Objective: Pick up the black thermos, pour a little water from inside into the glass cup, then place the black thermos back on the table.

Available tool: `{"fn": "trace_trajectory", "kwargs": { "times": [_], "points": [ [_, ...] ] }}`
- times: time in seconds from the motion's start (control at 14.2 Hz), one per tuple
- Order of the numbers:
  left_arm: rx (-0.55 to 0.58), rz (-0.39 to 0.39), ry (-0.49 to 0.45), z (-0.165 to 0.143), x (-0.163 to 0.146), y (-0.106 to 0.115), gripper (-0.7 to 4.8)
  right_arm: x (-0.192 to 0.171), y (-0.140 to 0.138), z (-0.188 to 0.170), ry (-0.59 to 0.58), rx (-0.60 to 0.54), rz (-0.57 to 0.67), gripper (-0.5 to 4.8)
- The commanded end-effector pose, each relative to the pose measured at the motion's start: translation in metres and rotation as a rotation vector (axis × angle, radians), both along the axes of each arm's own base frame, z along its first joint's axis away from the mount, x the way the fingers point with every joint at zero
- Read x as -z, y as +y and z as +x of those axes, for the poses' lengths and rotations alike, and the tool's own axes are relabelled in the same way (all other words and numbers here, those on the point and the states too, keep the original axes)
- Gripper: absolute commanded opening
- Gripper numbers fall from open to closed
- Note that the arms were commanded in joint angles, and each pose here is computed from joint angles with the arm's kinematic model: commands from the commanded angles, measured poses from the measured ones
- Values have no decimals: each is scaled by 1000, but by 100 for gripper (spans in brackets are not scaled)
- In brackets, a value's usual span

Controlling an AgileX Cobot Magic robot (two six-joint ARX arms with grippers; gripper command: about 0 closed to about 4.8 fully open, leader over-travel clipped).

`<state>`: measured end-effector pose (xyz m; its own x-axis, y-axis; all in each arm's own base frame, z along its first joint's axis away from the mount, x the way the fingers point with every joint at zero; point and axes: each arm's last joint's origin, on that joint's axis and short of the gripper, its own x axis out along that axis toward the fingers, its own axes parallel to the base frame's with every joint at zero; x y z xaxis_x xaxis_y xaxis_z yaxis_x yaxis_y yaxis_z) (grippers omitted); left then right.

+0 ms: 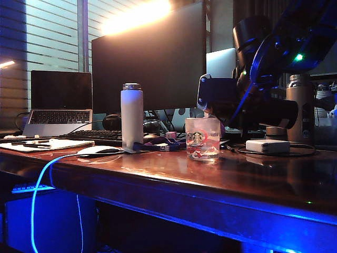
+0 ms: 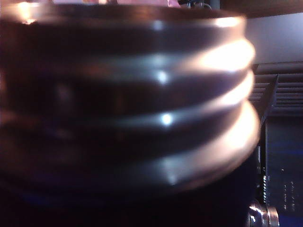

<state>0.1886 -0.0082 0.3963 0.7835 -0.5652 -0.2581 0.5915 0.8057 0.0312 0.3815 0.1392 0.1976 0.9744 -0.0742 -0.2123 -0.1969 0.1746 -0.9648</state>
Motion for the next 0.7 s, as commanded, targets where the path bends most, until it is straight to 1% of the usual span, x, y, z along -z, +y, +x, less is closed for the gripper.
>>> {"fn": "trace_trajectory", "kwargs": {
  "times": [0.07,0.35,0.7],
  "points": [
    [3,0,-18,-1,-2,0,-2,-8,0,1,-43,2,-16,49],
    [3,0,-18,-1,-2,0,-2,-8,0,1,-38,-9,-69,49],
    [3,0,-18,-1,-2,0,-2,-8,1,1,-41,-19,-66,50]
  ]
}}
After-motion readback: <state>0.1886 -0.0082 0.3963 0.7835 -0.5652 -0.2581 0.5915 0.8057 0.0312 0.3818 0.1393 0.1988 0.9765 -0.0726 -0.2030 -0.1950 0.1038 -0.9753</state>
